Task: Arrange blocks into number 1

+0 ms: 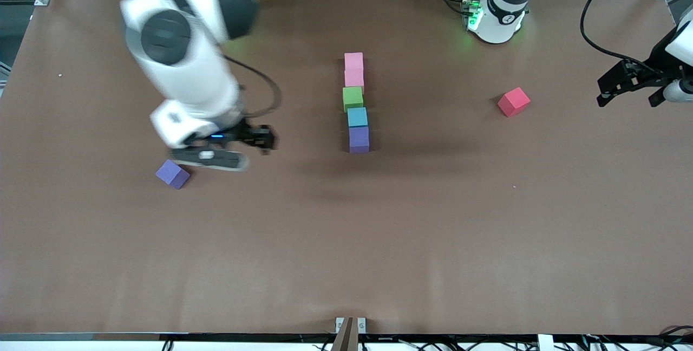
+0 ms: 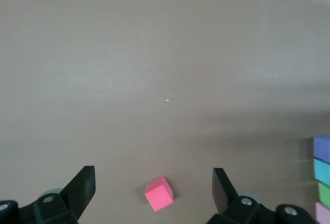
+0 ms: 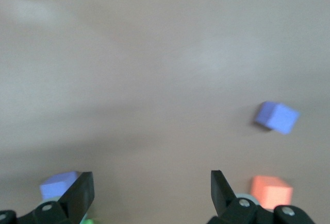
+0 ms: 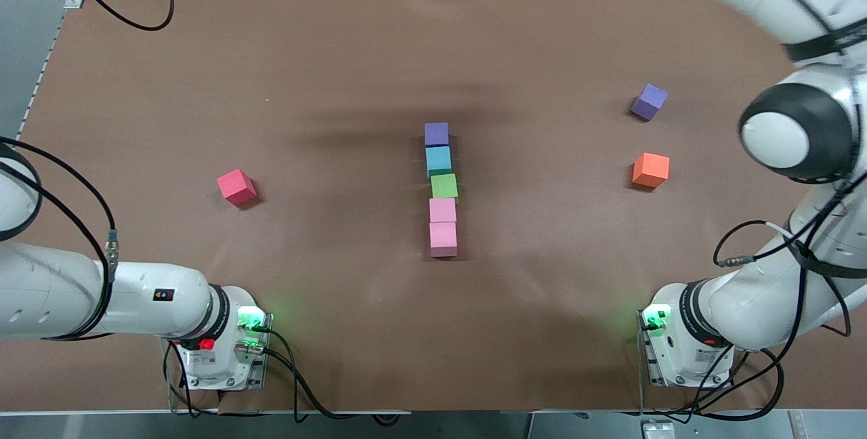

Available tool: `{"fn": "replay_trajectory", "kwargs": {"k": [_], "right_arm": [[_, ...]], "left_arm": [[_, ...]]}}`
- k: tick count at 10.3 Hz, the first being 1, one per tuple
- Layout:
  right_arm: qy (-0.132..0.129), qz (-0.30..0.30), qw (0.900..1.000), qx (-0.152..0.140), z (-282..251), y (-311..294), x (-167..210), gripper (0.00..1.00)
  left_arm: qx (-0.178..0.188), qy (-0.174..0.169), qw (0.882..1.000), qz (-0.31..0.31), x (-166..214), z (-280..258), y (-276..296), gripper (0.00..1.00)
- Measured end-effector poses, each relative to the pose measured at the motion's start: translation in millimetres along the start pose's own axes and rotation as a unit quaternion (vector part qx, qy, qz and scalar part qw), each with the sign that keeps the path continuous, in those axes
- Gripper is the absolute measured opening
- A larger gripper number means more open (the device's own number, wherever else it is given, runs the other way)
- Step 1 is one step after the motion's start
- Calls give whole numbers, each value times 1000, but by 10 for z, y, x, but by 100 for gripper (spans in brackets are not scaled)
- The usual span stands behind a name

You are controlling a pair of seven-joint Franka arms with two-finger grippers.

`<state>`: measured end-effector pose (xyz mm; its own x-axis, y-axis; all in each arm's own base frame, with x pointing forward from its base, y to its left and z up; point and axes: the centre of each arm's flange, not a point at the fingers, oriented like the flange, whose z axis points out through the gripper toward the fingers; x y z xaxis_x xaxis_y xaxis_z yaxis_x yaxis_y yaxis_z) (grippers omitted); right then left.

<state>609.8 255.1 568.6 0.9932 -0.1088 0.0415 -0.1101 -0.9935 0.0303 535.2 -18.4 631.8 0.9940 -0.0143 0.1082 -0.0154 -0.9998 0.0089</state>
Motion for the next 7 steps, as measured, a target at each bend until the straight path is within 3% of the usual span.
{"fn": "replay_trajectory", "kwargs": {"k": [3,6,7], "right_arm": [[5,8,1000,-8,-550,1387,172,100],[-1,-19,1000,-18,-843,2371,109,100],[-4,-18,1000,-9,-886,2614,62,100]], "left_arm": [[-8,-2,1000,-10,-13,-180,-90,100],[-8,1,1000,-20,-10,-238,-100,100],[-8,1,1000,-21,-9,-239,-100,100]]}}
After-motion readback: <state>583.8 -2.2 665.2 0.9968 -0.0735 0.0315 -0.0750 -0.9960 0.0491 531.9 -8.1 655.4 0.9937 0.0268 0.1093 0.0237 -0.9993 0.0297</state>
